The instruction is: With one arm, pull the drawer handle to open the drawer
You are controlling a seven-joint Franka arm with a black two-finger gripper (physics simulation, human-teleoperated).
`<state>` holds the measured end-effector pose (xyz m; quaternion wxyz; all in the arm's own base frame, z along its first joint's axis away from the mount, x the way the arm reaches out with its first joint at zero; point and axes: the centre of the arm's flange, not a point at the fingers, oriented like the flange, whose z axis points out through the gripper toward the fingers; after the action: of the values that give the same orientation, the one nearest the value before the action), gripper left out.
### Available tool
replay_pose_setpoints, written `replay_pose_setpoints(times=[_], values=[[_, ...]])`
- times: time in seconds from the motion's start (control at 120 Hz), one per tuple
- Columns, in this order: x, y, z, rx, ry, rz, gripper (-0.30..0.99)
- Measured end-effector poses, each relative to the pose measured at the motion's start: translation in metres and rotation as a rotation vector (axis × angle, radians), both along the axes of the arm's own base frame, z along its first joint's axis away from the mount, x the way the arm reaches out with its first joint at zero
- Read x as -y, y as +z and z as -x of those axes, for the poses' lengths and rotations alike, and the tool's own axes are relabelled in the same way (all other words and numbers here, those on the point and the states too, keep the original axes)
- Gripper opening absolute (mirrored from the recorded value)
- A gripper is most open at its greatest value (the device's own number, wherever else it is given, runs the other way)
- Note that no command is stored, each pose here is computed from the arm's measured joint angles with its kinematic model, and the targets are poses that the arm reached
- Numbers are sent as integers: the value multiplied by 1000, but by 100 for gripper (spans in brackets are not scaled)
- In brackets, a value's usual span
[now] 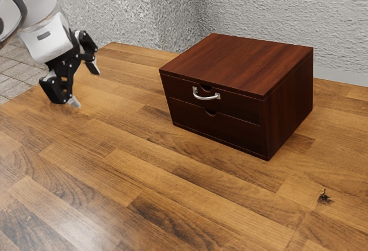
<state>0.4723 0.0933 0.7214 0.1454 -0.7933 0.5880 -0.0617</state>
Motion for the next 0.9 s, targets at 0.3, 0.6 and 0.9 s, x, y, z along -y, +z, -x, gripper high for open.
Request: replay_pose_setpoints(times=[0.3, 0.6, 0.9], values=[[-22, 8, -45, -1, -133, -89, 69], [-80, 7, -53, -11, -143, -151, 69], [-100, 21, -59, 34, -184, -170, 69]])
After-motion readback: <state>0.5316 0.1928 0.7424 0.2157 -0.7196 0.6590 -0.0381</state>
